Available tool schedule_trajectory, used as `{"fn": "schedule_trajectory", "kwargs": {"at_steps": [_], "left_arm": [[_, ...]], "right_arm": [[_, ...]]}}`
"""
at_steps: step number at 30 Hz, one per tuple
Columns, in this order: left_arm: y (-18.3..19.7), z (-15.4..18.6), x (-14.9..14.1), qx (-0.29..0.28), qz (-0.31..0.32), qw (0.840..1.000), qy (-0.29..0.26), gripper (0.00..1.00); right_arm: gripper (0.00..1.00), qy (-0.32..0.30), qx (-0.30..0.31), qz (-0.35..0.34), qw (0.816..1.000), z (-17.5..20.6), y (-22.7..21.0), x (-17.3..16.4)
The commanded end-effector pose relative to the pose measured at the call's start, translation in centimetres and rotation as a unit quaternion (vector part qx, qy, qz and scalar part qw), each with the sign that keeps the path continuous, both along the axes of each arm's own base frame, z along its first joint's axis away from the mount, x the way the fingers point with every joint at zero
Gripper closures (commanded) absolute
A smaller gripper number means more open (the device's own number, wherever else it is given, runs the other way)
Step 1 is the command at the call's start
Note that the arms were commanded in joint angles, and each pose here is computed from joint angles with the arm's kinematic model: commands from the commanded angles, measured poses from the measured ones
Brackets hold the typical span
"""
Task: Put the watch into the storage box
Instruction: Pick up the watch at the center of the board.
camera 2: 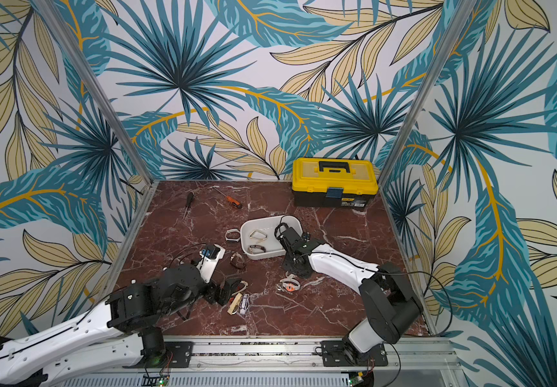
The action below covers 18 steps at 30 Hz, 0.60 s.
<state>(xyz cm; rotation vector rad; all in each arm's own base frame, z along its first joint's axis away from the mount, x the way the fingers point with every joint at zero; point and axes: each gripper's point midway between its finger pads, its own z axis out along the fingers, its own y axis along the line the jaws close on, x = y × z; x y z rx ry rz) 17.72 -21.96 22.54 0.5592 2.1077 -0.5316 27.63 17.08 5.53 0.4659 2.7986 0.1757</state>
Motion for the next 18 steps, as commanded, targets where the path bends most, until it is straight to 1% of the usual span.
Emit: {"fn": "schedule_trajectory", "kwargs": {"at_steps": [1, 13, 18], "left_arm": [[0.2, -0.5, 0.0, -0.004, 0.003, 1.0, -0.001, 0.0], [0.1, -0.7, -0.4, -0.013, -0.009, 1.0, -0.002, 0.0], [0.2, -0.7, -0.4, -0.013, -0.007, 1.0, -0.004, 0.0]], "right_arm": [[0.47, 0.017, -0.013, 0.012, 1.0, -0.4, -0.1, -0.6], [0.54, 0.032, -0.035, 0.011, 0.999, -1.7, -0.7, -0.9], [0.55, 0.034, -0.045, 0.01, 0.998, -2.2, -1.0, -0.8]]}}
